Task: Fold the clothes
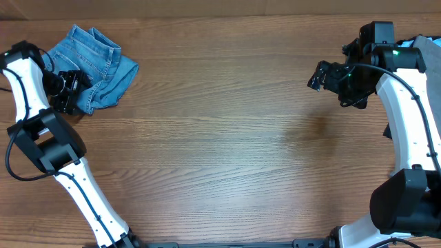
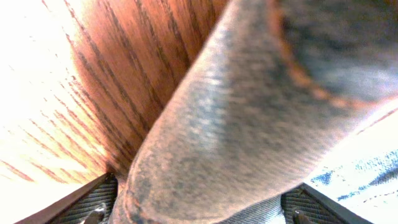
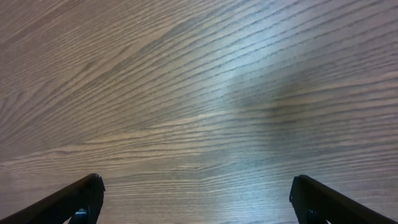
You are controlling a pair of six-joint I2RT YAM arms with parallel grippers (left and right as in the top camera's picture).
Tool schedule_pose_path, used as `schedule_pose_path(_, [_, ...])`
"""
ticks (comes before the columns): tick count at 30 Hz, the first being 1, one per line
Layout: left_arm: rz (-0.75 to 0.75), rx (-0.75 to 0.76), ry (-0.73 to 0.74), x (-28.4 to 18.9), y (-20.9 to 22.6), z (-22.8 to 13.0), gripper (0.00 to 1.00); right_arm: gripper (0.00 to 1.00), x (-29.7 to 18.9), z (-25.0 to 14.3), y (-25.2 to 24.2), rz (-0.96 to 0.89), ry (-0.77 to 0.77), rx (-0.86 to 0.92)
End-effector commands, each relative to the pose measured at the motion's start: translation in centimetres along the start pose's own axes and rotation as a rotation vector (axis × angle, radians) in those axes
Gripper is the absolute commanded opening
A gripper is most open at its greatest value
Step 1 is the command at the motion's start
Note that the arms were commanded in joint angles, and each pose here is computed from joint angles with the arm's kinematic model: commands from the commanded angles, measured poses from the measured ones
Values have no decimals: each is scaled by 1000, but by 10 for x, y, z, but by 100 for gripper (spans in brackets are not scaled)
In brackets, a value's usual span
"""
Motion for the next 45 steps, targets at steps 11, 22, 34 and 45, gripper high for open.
schedule_pose_path(11, [-48,74,-107,88,-87,-25,83,100,-7,-1,3,11,-2,-3])
schedule_pose_path(22, [-131,162,-148,106,-149,-68,100,100,-7,-4,2,5,10,-1])
schedule_pose_path(34, [101,163,-140,89,-102,-81,100,100,-7,-2,2,8,4,-27])
schedule_pose_path(45, [159,322,-466,-23,-122,-81,89,100,-7,0,4,13,-6,-30])
Point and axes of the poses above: each gripper's point midway between its finger pads, its own x axis out along the fingers, its own y axis along the line the jaws close on, z = x × y, the point moved 1 cm from there along -x, back along the fingers, and after that the axes turned 10 degrees about x, right-handed, at the moved point
